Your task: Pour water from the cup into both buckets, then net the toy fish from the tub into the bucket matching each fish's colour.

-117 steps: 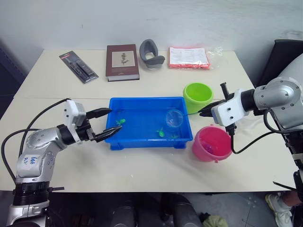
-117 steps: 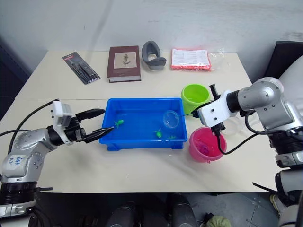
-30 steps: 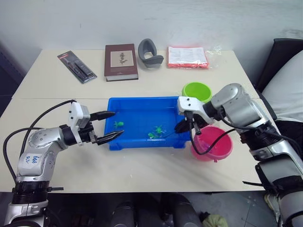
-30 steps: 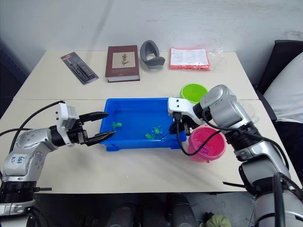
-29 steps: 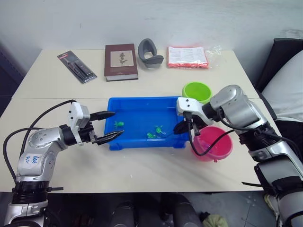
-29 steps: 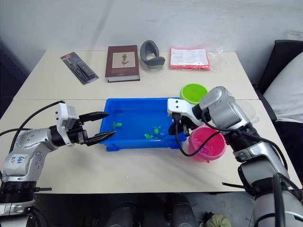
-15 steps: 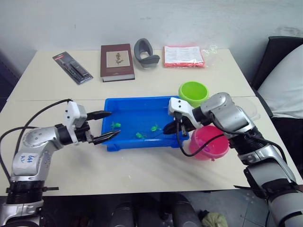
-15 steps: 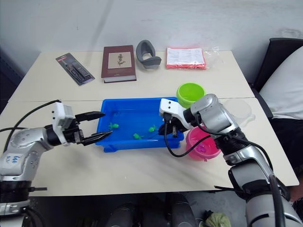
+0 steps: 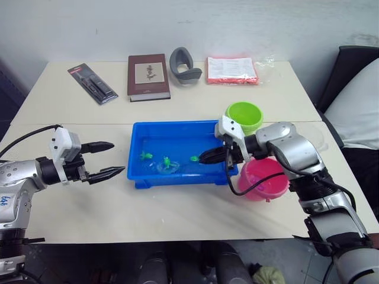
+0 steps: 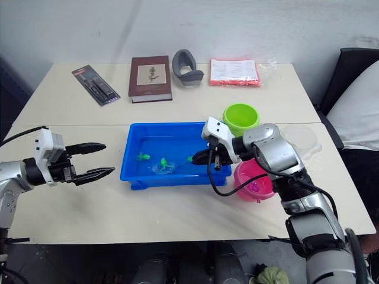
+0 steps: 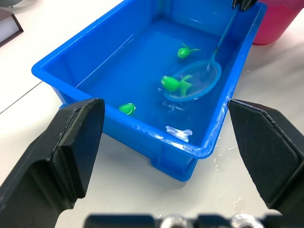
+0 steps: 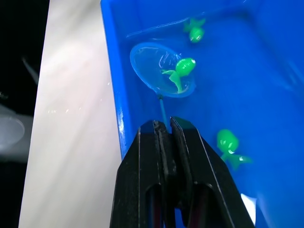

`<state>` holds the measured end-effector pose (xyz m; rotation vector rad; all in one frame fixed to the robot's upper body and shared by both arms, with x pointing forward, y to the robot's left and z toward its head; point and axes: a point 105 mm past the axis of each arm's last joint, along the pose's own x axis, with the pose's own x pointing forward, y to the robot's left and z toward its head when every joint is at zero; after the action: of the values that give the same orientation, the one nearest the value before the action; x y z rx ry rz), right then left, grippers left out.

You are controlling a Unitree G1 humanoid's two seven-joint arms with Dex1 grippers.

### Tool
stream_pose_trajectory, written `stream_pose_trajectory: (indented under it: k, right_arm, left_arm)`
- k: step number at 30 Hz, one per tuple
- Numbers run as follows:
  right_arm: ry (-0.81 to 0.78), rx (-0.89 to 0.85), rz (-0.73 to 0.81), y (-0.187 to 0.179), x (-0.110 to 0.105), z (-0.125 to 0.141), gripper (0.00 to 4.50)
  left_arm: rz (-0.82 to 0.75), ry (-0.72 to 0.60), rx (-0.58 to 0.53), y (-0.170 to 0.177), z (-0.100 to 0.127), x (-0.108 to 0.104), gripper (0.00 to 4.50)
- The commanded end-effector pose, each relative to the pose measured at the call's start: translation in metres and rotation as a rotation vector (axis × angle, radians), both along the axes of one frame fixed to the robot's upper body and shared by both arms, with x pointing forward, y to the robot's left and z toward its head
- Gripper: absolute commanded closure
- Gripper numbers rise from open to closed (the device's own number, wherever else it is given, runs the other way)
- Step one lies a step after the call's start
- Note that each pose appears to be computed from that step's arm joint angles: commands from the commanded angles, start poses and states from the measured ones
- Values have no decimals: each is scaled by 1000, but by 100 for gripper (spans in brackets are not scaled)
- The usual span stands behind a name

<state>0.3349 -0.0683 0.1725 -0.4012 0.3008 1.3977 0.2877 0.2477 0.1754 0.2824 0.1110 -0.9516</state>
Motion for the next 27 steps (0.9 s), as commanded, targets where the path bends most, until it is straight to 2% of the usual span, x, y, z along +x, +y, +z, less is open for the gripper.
stream_pose_trajectory:
  k: [1, 5, 9, 13, 20, 27]
  right_arm:
    - [-71, 73, 23, -3, -7, 18, 450]
    - [-126, 148, 28, -8, -13, 29, 450]
    - [-301, 246, 52, -11, -22, 49, 450]
    - [-438, 198, 53, -22, -28, 45, 450]
    - [-553, 114, -74, -55, -22, 31, 450]
    - [-643, 90, -179, -82, -12, 41, 450]
  left_arm:
    - [-10, -38, -1, 0, 12, -5, 6]
    - [-16, -48, -18, -5, 15, -6, 6]
    - [-21, -72, -61, -13, 22, -5, 6]
    - [-27, -86, -84, -20, 25, -4, 6]
    - [-30, -114, -120, -32, 27, 0, 6]
    - [-36, -128, -141, -41, 26, 6, 6]
